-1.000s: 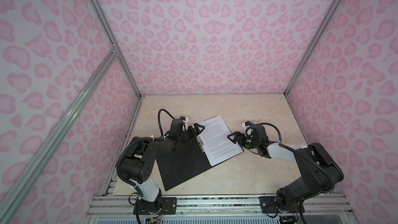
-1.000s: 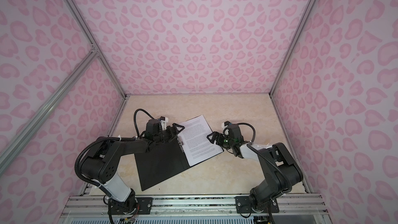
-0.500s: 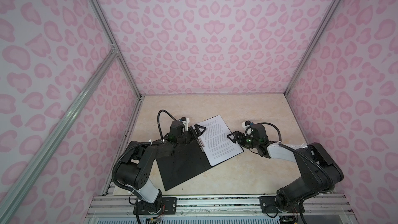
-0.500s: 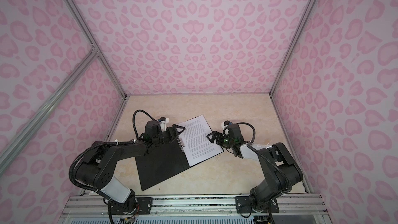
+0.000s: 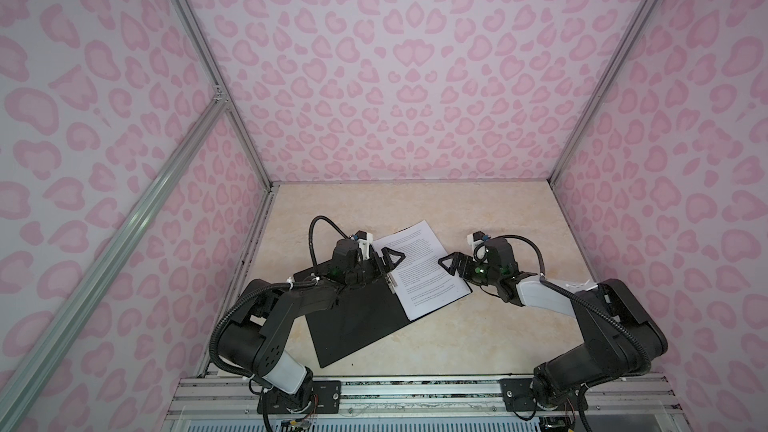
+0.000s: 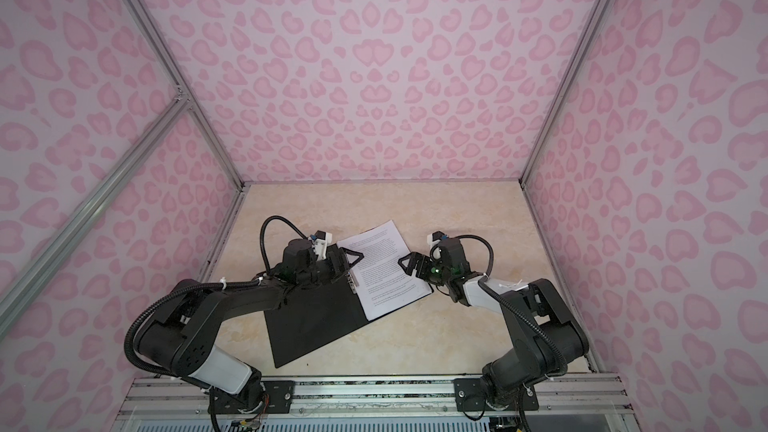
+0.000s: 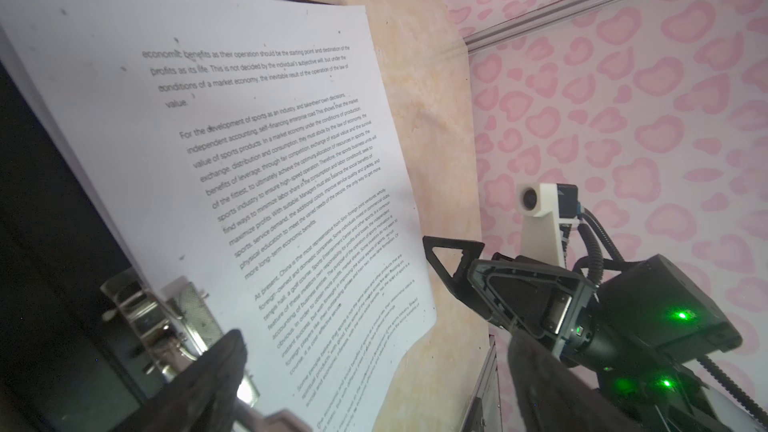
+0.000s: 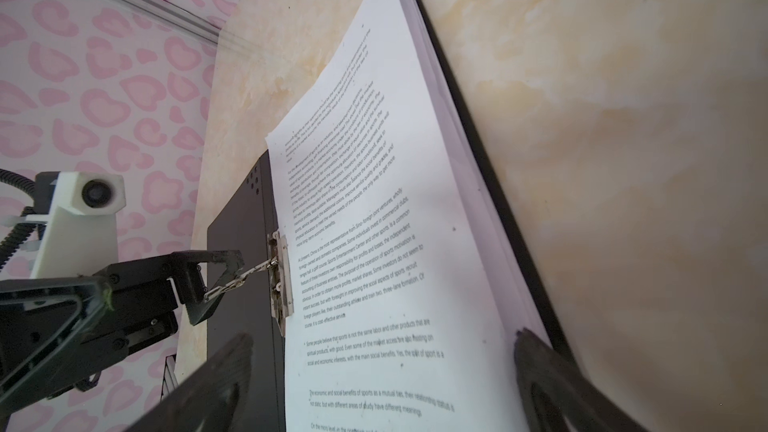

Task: Put the files into the folder

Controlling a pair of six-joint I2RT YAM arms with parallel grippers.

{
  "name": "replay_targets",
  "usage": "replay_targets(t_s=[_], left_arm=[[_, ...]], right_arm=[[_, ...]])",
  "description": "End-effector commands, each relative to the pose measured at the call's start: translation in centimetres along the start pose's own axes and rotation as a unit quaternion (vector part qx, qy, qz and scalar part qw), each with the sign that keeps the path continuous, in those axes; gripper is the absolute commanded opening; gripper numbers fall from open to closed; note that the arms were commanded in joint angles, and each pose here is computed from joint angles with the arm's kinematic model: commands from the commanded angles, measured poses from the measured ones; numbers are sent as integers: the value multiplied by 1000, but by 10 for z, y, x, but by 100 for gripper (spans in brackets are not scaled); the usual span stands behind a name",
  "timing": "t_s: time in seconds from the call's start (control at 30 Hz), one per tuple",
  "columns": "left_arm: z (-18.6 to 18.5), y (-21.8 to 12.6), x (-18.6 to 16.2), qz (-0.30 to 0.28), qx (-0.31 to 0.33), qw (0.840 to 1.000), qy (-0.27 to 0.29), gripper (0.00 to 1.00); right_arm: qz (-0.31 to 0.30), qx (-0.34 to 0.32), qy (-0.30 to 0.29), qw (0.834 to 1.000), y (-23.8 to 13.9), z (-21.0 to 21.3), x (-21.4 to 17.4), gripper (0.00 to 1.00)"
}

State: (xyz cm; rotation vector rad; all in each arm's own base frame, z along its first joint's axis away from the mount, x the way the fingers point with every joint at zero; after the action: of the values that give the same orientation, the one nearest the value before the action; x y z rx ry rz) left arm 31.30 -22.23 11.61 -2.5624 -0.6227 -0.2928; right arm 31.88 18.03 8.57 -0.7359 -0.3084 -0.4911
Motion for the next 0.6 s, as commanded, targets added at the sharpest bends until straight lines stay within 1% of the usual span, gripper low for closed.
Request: replay_targets(t_s=[0.0, 0.2, 0.37, 0.5, 0.57], left_arm=[[-17, -5, 6, -10, -19, 1000, 17, 100], [-33, -19, 14, -28, -11, 999, 43, 100], [-44, -43, 19, -60, 13, 995, 74, 100], [-46, -68, 18, -87, 46, 991, 93, 100], [-38, -80, 12, -95, 72, 988, 95, 100]], right_arm=[[-4, -5, -2, 1000, 0, -1, 1, 97], [-22, -30, -6, 999, -7, -7, 4, 97], [-46, -58, -14, 997, -18, -9, 11, 97], [-50, -80, -29, 995, -28, -8, 15, 97], [-58, -91, -32, 994, -34, -10, 18, 97]])
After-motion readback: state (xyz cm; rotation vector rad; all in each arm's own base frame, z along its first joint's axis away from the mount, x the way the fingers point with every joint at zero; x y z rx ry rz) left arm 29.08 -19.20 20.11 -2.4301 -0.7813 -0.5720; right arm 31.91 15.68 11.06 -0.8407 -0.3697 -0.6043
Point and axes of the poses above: each gripper's point midway between its finger pads, its own y axis out along the fingers, its own z axis along the line the jaws close on, x = y × z, the point moved 3 cm from there along -y, back along the fingers, and after that the axes turned 1 degree about -y, right-handed, at the moved point
